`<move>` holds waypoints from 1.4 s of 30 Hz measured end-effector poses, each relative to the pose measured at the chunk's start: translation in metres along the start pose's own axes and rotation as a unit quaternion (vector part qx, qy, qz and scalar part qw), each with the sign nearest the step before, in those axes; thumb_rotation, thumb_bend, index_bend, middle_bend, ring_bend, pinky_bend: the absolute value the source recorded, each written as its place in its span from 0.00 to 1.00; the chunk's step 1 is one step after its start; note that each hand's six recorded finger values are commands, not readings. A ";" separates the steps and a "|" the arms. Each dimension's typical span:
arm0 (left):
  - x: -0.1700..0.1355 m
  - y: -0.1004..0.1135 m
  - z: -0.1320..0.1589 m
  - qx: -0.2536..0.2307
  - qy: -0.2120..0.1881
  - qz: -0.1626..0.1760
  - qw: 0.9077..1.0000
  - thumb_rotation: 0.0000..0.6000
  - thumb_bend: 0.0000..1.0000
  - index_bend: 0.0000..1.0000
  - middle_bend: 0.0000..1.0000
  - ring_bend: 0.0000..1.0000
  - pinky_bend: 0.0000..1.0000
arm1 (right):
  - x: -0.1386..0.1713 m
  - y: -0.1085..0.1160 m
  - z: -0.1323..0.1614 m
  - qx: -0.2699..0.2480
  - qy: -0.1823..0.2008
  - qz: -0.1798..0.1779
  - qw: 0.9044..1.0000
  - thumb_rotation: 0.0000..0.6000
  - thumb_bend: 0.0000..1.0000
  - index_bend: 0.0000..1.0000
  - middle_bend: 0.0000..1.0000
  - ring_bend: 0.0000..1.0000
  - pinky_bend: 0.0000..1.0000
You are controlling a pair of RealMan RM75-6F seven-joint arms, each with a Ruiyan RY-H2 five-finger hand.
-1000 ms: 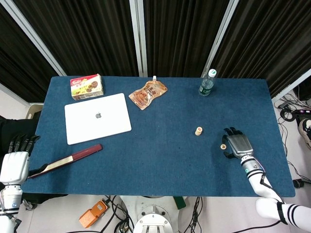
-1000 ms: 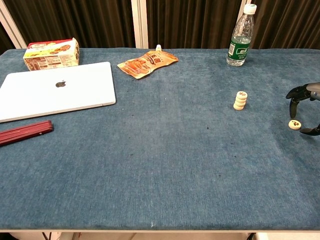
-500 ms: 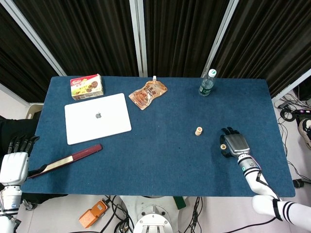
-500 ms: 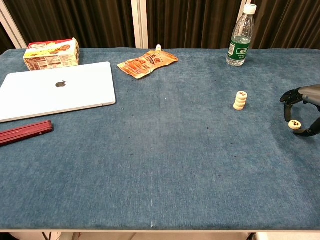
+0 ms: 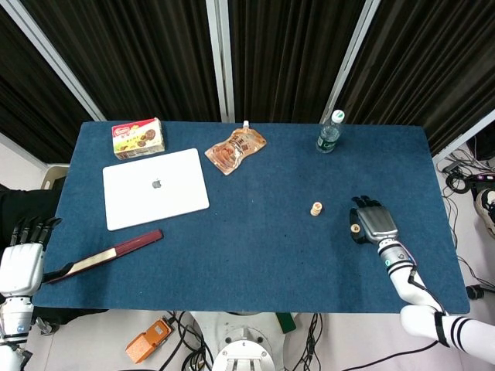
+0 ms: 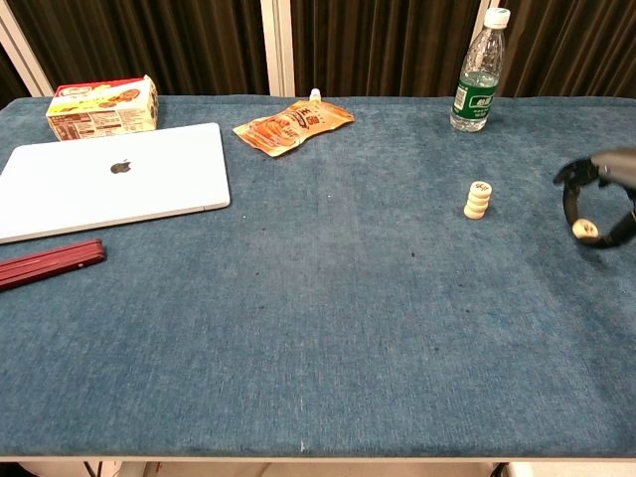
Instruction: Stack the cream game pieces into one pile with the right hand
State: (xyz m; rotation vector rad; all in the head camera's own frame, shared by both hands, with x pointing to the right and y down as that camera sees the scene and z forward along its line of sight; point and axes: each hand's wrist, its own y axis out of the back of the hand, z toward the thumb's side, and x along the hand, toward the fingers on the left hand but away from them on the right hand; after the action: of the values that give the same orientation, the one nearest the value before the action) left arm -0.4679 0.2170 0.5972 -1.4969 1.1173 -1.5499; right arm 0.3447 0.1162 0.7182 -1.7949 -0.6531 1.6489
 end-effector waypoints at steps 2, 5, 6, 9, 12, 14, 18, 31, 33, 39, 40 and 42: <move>0.001 0.000 0.001 0.000 -0.001 0.001 1.000 1.00 0.00 0.17 0.16 0.09 0.03 | -0.003 0.012 0.007 -0.004 0.008 -0.010 1.000 1.00 0.47 0.60 0.20 0.15 0.23; 0.001 0.000 0.003 0.000 -0.004 0.000 1.000 1.00 0.00 0.17 0.16 0.09 0.03 | -0.013 0.031 0.021 -0.008 0.022 -0.022 1.000 1.00 0.47 0.59 0.20 0.15 0.23; 0.001 0.000 0.003 0.001 -0.004 0.000 1.000 1.00 0.00 0.17 0.16 0.09 0.03 | -0.017 0.037 0.026 -0.005 0.026 -0.024 0.999 1.00 0.47 0.59 0.20 0.15 0.23; 0.001 -0.001 0.003 0.001 -0.003 -0.002 1.000 1.00 0.00 0.17 0.16 0.09 0.03 | -0.030 0.047 0.042 0.003 0.036 -0.023 0.999 1.00 0.47 0.58 0.20 0.15 0.23; 0.000 -0.001 0.001 0.001 0.001 -0.003 1.000 1.00 0.00 0.17 0.16 0.09 0.03 | -0.041 0.049 0.059 0.009 0.045 -0.016 0.999 1.00 0.47 0.57 0.20 0.15 0.23; -0.001 -0.002 0.000 0.001 0.003 -0.004 1.000 1.00 0.00 0.17 0.16 0.09 0.03 | -0.047 0.047 0.067 0.013 0.048 -0.011 0.999 1.00 0.47 0.57 0.20 0.15 0.23; -0.002 -0.002 -0.001 0.003 0.005 -0.006 1.000 1.00 0.00 0.17 0.16 0.09 0.03 | -0.054 0.040 0.077 0.018 0.050 -0.002 0.999 1.00 0.47 0.56 0.20 0.15 0.23; 0.001 -0.002 0.002 0.003 0.001 -0.007 1.000 1.00 0.00 0.17 0.16 0.09 0.03 | -0.058 0.038 0.082 0.018 0.053 -0.002 0.998 1.00 0.47 0.53 0.20 0.15 0.23; 0.001 -0.002 0.002 0.003 0.001 -0.006 1.000 1.00 0.00 0.17 0.16 0.09 0.03 | -0.059 0.038 0.084 0.017 0.054 -0.001 0.998 1.00 0.47 0.53 0.20 0.15 0.23; 0.000 -0.002 0.000 0.003 0.004 -0.006 1.000 1.00 0.00 0.17 0.16 0.09 0.03 | -0.060 0.039 0.089 0.017 0.059 -0.003 0.998 1.00 0.47 0.52 0.20 0.15 0.23; 0.000 -0.002 0.000 0.003 0.004 -0.006 1.000 1.00 0.00 0.17 0.16 0.09 0.03 | -0.059 0.039 0.090 0.017 0.060 -0.003 0.998 1.00 0.47 0.51 0.20 0.15 0.23; 0.000 -0.002 -0.001 0.003 0.006 -0.006 1.000 1.00 0.00 0.17 0.16 0.09 0.03 | -0.059 0.039 0.090 0.018 0.062 -0.003 0.998 1.00 0.47 0.48 0.20 0.15 0.23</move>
State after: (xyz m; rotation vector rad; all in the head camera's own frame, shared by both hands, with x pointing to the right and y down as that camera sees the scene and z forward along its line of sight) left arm -0.4687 0.2179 0.5987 -1.4953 1.1118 -1.5703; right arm 0.2470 0.0569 0.7277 -1.8495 -0.5688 1.5231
